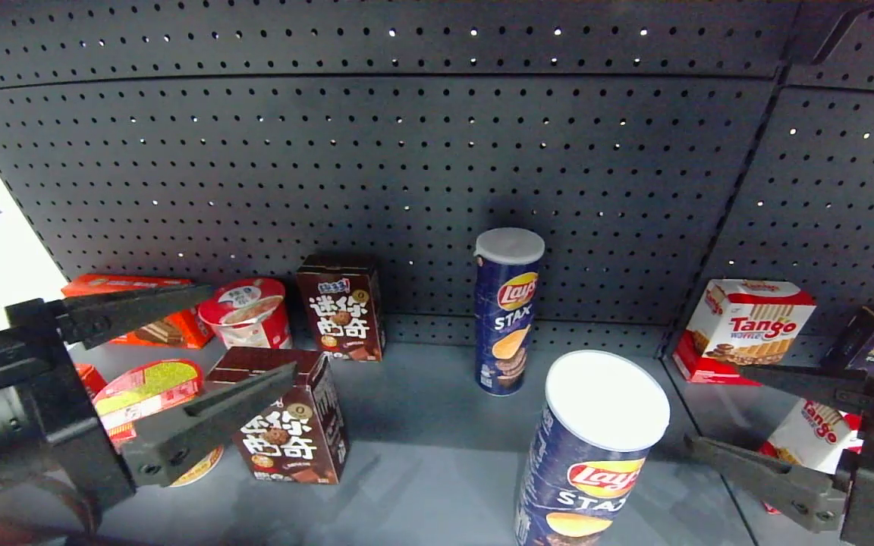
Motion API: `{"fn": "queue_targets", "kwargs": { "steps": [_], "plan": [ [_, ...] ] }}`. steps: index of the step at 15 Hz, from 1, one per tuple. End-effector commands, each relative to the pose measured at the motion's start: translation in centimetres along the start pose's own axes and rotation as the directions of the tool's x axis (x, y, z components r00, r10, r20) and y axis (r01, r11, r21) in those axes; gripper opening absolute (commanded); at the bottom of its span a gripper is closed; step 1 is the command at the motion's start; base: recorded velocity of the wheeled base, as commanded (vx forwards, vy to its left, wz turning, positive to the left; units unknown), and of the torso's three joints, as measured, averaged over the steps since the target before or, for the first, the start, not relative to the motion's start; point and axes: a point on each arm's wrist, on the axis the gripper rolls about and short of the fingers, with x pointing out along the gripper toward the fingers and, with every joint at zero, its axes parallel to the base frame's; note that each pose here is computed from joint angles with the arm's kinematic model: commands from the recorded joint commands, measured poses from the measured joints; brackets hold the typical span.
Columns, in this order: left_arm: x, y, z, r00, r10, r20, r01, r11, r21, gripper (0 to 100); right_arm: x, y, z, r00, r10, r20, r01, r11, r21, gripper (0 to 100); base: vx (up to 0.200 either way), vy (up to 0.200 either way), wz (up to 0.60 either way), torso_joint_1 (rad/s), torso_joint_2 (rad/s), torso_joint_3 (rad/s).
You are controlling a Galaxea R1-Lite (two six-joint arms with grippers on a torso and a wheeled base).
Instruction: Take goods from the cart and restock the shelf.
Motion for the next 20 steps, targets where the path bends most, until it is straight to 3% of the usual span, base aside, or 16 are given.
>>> {"fn": "queue_targets", "kwargs": {
  "steps": [1, 3, 7, 16, 20],
  "plan": [
    [-2.3, -0.1, -1.1, 0.999, 0.046, 0.021, -0.046, 0.999, -0.023, 100, 1.4, 0.9, -0.6, 0.997, 0.018, -0.082, -0.02, 0.999, -0.027, 100, 0.0, 0.0, 0.0, 0.0, 0.0, 0.0],
    [-2.5, 0.1, -1.6, 0.998, 0.068, 0.014, -0.068, 0.997, -0.044, 100, 2.1, 1.5, -1.3, 0.989, 0.01, -0.15, -0.018, 0.999, -0.05, 100, 0.0, 0.0, 0.0, 0.0, 0.0, 0.0],
    [-2.8, 0.2, -1.3, 0.996, 0.077, 0.033, -0.076, 0.996, -0.043, 100, 3.0, 1.9, -2.4, 0.977, 0.014, -0.214, -0.028, 0.998, -0.062, 100, 0.0, 0.0, 0.0, 0.0, 0.0, 0.0],
    [-3.0, 0.1, -1.0, 0.995, 0.086, 0.046, -0.085, 0.996, -0.033, 100, 3.8, 0.9, -3.5, 0.955, -0.092, -0.282, 0.072, 0.994, -0.079, 100, 0.0, 0.0, 0.0, 0.0, 0.0, 0.0],
    [-3.0, 0.1, -1.0, 0.995, 0.086, 0.046, -0.085, 0.996, -0.033, 100, 4.8, 1.3, -3.6, 0.948, -0.08, -0.307, 0.054, 0.994, -0.092, 100, 0.0, 0.0, 0.0, 0.0, 0.0, 0.0]
  ]
}}
